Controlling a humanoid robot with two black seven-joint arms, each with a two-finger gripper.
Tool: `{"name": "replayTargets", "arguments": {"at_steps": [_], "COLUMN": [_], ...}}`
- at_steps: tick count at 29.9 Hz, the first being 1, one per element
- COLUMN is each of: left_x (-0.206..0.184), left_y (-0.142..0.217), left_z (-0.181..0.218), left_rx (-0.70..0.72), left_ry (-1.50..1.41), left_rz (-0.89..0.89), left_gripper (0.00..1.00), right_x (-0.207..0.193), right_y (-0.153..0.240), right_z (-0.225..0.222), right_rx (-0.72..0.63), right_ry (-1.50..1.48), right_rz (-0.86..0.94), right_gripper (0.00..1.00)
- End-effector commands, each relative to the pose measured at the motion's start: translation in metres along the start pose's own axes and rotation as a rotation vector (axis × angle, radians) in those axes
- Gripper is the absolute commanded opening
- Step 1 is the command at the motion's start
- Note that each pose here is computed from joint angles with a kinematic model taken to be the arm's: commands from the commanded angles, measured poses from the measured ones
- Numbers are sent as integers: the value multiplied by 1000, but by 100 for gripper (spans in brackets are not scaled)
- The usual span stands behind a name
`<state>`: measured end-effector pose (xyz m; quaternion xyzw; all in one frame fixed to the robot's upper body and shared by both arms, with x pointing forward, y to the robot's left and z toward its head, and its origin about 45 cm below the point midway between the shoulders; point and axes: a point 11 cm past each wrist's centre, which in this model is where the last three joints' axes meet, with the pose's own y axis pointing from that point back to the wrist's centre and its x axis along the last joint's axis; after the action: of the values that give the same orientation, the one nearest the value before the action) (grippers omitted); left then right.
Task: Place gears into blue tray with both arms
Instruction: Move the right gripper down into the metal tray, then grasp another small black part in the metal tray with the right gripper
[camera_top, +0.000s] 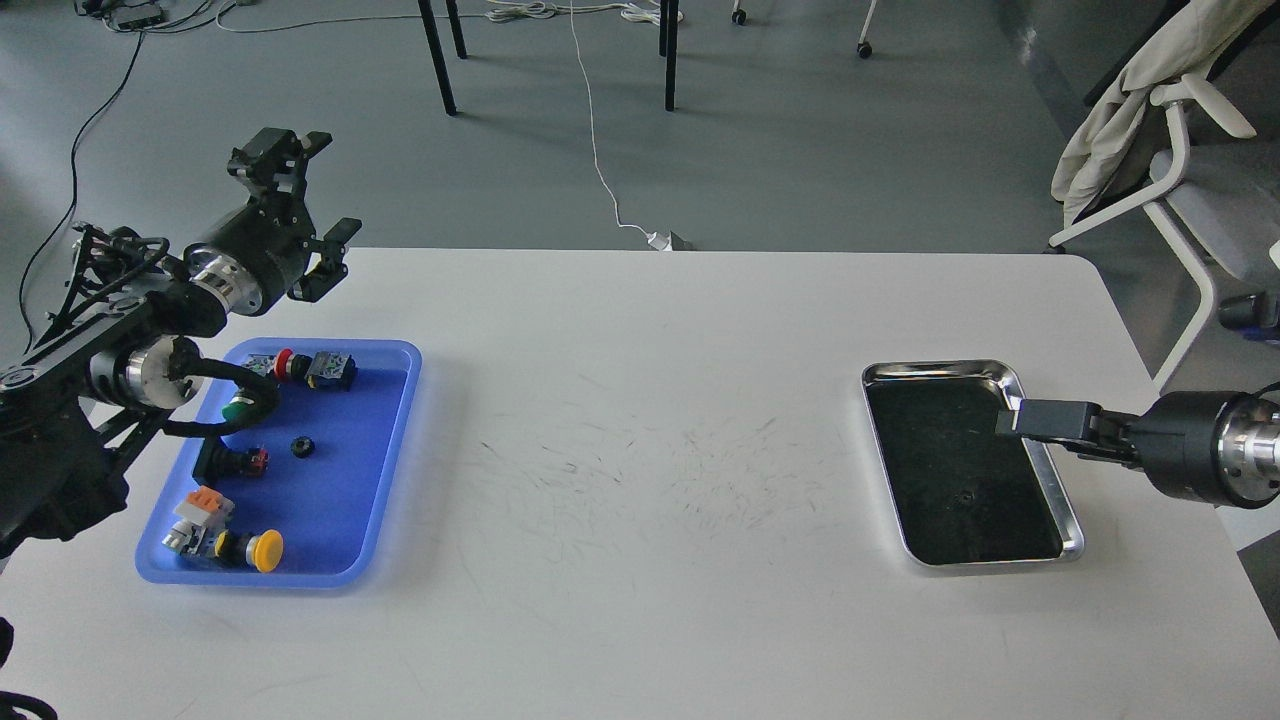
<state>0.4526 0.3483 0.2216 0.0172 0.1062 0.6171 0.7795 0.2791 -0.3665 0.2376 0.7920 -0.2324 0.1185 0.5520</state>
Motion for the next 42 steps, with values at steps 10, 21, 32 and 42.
{"name": "replayTargets", "arguments": {"at_steps": [10, 21, 32, 42], "left_x": [0, 1, 1, 2], "left_y": [0, 1, 2, 2], "left_z": [-1, -3, -3, -2], "left_rx": [-8, -6, -6, -8], "left_ry": [1, 2, 1, 3], "left_rz": [6, 8, 9, 8], "left_gripper": [98, 98, 98, 98], "right_x": [-20, -26, -19, -17], "right_y": [-40, -76, -90, -93], "right_z": [21, 23, 9, 3], "right_rx": [-85, -130, -142, -142], "right_ry": [98, 147, 224, 263], "right_rz": [-68, -134, -157, -171], "right_gripper": [97, 95, 94, 91]}}
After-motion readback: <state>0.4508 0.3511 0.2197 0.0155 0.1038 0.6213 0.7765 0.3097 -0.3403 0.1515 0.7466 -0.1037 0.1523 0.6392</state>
